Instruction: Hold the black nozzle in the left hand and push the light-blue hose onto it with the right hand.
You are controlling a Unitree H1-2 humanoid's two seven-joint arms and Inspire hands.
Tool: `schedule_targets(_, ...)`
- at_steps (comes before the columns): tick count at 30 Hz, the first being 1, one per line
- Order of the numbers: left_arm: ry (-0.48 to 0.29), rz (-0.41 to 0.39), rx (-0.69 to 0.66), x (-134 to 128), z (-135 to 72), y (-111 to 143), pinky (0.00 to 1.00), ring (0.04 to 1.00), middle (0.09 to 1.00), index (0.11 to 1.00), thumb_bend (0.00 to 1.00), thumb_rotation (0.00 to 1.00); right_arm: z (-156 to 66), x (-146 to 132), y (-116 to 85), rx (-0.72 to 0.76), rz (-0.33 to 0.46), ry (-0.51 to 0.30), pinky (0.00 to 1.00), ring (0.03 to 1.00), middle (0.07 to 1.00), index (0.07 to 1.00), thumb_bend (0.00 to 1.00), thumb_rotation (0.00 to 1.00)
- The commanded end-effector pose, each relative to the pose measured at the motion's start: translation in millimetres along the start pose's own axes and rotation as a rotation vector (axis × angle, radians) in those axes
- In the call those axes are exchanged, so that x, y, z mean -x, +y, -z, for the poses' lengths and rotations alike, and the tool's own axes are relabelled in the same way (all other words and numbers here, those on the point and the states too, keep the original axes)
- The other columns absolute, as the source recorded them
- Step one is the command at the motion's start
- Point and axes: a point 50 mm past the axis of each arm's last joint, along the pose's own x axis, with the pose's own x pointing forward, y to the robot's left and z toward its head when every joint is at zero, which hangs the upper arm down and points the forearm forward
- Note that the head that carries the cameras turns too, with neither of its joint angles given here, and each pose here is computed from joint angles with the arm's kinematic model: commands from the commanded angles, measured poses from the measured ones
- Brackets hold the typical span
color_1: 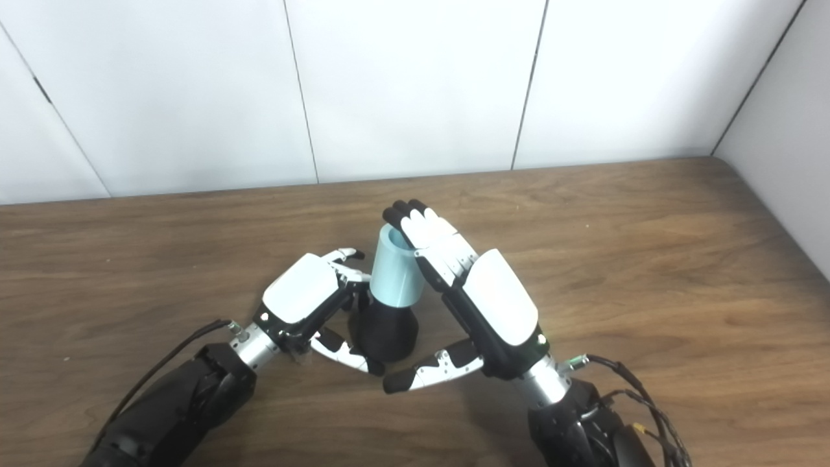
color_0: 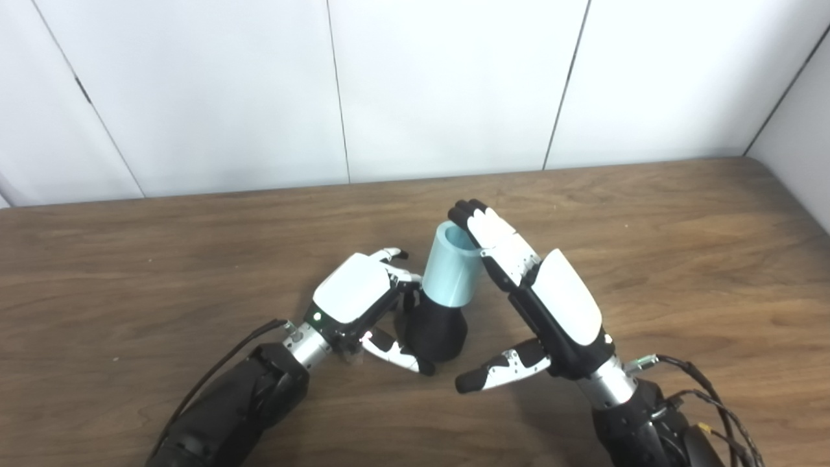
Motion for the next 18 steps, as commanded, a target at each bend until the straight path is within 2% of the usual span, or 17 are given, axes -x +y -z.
schedule_targets(1,0.098,0.355,0.106,70.1,-33.5,-104.8,0.83,0.507,0.445,0.504,0.50,0.00,-3.1,-7.1,-11.9,-0.002,0.060,-0.074,1.00,1.000,1.000,1.000,0.91,0.93)
schedule_targets(10,0.105,0.384,0.090,70.1,-33.8,-104.8,0.83,0.509,0.441,0.509,0.50,0.00,-2.7,-5.7,-11.9,-0.009,0.072,-0.063,1.00,1.000,1.000,1.000,0.90,0.91)
schedule_targets(18,0.142,0.493,0.045,67.0,-33.0,-108.9,0.84,0.507,0.441,0.515,0.50,0.00,-1.8,-4.5,-14.9,-0.009,0.088,-0.052,1.00,1.000,1.000,1.000,0.91,0.90)
